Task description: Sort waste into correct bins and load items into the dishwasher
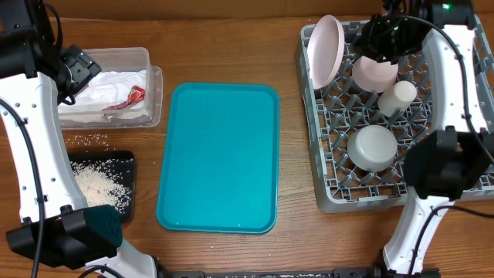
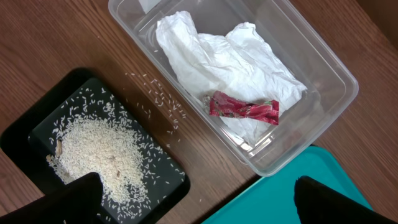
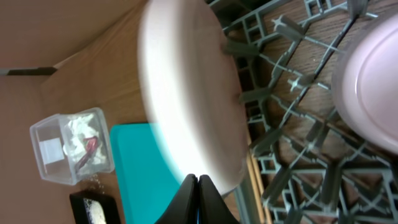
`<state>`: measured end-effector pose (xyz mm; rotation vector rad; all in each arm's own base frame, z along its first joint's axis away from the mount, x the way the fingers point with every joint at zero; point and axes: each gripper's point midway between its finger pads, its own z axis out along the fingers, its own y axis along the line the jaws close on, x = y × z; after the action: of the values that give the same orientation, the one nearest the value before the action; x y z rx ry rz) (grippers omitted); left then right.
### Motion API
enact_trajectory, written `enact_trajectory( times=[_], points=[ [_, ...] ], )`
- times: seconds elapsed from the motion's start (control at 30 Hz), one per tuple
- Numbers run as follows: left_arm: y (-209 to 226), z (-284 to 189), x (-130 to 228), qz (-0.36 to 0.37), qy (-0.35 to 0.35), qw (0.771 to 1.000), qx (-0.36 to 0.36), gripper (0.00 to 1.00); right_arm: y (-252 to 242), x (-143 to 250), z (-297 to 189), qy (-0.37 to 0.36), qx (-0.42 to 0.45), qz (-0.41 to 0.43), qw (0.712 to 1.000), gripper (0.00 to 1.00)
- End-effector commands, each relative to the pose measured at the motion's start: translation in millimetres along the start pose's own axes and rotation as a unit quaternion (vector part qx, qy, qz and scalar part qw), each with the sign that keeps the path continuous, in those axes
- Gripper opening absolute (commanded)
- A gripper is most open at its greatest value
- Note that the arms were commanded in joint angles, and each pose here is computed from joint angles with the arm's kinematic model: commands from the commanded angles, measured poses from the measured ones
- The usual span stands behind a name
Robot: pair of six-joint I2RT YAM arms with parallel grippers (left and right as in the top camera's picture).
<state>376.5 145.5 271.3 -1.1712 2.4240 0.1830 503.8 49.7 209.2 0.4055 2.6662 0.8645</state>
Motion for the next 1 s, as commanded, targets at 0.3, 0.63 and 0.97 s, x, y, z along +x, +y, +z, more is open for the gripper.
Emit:
enact_trajectory(
  times=[0.3, 0.63, 0.97],
  points=[
    [4.1, 1.8, -4.8, 0.002, -0.004, 1.0, -0.008, 1.0, 54.6, 86.7, -145.0, -0.064, 0.083, -0.101, 0.989, 0.04],
    [3.9, 1.8, -4.7, 0.002, -0.004, 1.0, -0.008, 1.0, 82.7, 191.1, -137.8, 0.022, 0.096, -0.175, 0.98, 0.04],
    [3.9, 1.8, -4.7, 0.002, -0.004, 1.0, -0.008, 1.0, 81.7, 244.3, -102.7, 0.115, 0.099, -0.166, 0.974, 1.0]
  ],
)
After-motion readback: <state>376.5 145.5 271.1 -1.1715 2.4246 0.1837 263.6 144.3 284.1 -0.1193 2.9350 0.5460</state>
